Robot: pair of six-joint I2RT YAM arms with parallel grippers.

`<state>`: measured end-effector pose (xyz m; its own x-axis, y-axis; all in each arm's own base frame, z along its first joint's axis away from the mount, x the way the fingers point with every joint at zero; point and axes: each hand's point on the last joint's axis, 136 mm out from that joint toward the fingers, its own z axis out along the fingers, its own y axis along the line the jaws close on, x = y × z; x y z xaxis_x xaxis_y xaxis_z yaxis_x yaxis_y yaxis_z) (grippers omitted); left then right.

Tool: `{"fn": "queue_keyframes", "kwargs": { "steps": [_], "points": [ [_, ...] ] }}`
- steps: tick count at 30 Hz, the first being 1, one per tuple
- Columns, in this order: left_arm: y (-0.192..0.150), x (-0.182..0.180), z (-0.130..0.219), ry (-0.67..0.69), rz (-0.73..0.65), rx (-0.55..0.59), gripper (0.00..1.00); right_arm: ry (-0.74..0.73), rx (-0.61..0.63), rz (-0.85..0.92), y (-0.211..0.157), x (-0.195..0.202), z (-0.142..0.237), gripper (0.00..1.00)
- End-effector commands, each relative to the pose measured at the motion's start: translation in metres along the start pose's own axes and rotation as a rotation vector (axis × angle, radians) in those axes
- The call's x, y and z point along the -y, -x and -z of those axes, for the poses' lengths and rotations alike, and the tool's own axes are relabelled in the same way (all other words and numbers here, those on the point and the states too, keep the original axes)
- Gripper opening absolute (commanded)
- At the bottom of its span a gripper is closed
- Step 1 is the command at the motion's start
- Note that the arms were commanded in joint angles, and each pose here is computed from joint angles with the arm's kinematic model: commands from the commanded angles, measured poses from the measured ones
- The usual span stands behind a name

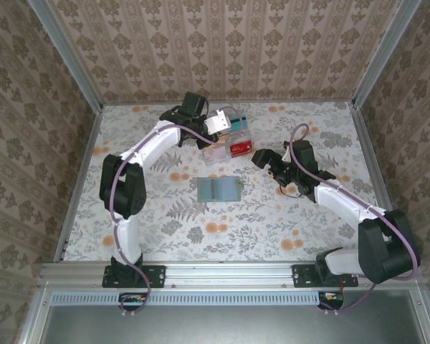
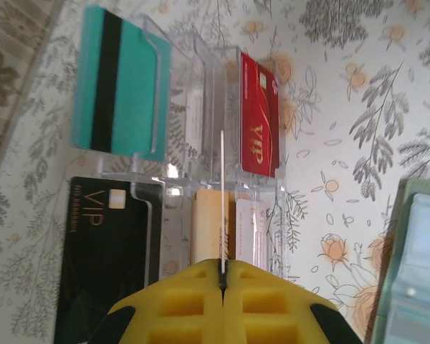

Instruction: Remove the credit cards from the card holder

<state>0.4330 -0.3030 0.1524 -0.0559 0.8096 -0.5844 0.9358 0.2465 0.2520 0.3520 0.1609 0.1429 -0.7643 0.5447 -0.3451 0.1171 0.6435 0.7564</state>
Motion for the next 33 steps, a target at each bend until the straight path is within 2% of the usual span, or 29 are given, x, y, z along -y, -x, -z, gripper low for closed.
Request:
{"fn": "queue_keyframes", "kwargs": {
  "steps": [1,10,18,33],
  "points": [
    [-0.014,-0.004,-0.011,-0.015,-0.034,-0.036,0.0,0.02,-0.007,-0.017,-0.004,-0.001,0.005,1.0],
    [-0.028,-0.018,-0.025,0.044,-0.019,-0.081,0.0,0.026,0.001,-0.023,-0.004,-0.002,0.01,1.0],
    [-0.027,-0.02,-0.026,0.059,-0.01,-0.069,0.0,0.028,0.001,-0.024,-0.004,-0.003,0.01,1.0],
    [-0.036,-0.005,-0.032,-0.057,-0.056,-0.057,0.0,0.03,-0.006,-0.025,-0.005,-0.004,0.009,1.0]
  ]
}}
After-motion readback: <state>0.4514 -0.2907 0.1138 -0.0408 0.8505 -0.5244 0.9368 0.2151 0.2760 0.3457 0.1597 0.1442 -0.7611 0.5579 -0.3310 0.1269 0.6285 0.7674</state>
